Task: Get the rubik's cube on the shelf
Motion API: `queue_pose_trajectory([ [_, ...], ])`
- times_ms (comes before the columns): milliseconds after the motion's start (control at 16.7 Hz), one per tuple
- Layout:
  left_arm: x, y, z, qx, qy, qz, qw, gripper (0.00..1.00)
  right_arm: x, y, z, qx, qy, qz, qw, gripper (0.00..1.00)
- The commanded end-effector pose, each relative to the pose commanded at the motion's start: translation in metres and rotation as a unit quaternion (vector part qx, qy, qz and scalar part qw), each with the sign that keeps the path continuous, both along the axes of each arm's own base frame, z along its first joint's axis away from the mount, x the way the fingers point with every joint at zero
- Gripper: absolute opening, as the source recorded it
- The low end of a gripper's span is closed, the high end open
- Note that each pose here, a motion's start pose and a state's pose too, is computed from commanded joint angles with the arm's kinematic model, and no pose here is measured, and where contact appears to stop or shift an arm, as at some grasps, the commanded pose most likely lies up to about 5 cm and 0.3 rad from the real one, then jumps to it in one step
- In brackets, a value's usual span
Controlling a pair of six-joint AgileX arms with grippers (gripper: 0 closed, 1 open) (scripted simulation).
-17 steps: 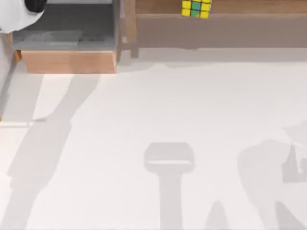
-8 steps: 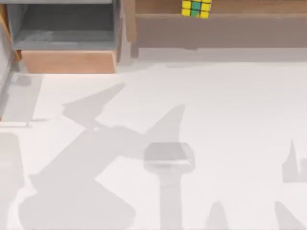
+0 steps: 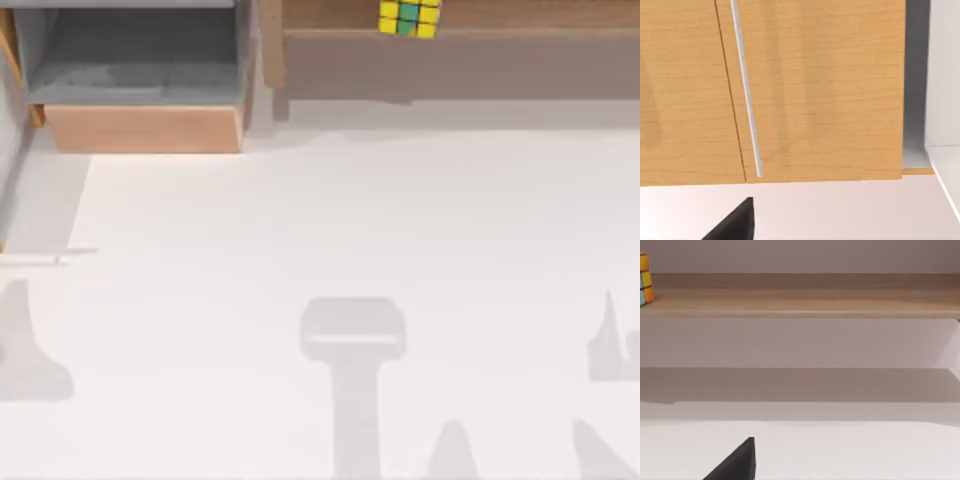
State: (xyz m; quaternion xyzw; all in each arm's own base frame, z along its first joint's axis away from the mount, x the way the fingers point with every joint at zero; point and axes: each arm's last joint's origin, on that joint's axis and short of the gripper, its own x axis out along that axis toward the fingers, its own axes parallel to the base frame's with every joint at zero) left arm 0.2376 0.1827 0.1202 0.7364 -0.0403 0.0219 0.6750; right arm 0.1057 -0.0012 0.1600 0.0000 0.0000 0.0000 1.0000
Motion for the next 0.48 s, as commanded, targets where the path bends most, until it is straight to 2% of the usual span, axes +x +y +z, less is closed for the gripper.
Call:
queue_pose_trajectory([
  [180,-0.008,-0.008,-0.025,-0.043,0.044,0.003,0.998,1.00,0.000,0.000,0.000,0.000,0.000,0.000,1.000,1.00],
  [480,-0.008,-0.008,-0.024,-0.041,0.043,0.003,0.998,1.00,0.000,0.000,0.000,0.000,0.000,0.000,1.000,1.00],
])
